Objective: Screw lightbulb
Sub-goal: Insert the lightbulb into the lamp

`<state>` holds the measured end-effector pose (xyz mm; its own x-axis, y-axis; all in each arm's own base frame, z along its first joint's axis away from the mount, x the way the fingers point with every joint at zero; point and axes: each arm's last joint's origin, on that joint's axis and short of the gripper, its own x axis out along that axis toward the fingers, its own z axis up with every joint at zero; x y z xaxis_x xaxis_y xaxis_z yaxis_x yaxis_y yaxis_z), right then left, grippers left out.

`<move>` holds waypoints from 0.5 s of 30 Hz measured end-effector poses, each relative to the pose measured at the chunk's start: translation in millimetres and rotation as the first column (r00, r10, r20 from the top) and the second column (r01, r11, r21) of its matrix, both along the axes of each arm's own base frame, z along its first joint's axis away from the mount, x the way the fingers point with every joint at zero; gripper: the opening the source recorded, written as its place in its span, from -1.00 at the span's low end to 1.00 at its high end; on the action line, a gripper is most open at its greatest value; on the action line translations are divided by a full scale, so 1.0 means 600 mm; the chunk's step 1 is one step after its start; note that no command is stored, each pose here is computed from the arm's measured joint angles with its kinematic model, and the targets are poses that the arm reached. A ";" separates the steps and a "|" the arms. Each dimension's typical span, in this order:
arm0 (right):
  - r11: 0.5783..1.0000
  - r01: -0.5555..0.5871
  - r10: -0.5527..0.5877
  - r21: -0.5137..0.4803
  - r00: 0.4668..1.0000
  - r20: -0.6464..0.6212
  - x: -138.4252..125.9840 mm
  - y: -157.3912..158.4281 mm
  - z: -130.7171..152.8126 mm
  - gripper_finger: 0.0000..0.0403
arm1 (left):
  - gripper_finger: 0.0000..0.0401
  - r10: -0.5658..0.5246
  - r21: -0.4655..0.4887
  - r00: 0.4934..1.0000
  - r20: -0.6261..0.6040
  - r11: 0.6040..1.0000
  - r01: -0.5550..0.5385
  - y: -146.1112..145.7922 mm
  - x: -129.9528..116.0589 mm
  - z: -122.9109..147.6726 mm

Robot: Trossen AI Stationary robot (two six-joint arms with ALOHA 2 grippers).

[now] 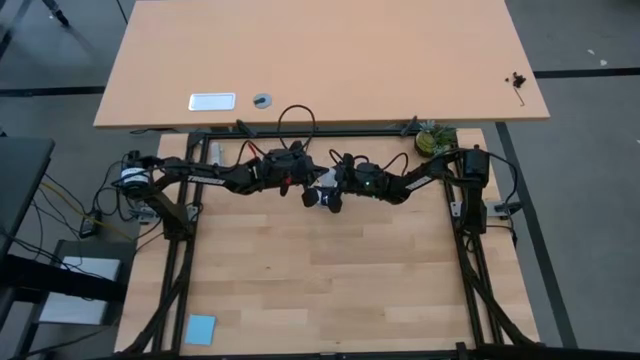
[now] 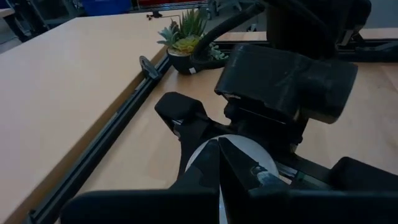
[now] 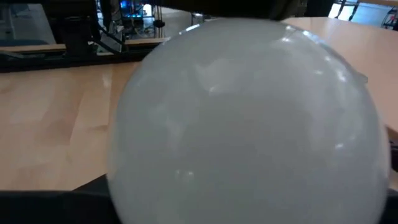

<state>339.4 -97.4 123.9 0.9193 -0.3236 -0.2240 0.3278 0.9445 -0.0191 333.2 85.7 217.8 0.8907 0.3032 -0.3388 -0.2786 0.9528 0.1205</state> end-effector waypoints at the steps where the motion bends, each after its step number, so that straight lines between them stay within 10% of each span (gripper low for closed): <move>1: 1.000 0.001 -0.001 0.004 1.000 0.001 0.000 0.000 0.000 0.44 | -0.99 0.000 0.000 1.000 -0.001 1.000 0.000 0.000 0.000 0.000; 15: 1.000 0.008 -0.008 0.000 1.000 -0.029 -0.007 0.024 0.043 0.52 | -0.99 -0.012 -0.002 1.000 0.001 1.000 0.012 -0.003 0.001 -0.001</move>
<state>335.3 -83.0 149.9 0.9098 -0.3310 -0.2506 0.3347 0.9419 -0.0290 333.8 84.1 217.3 0.8945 0.2920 -0.3385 -0.2674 0.9563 0.1184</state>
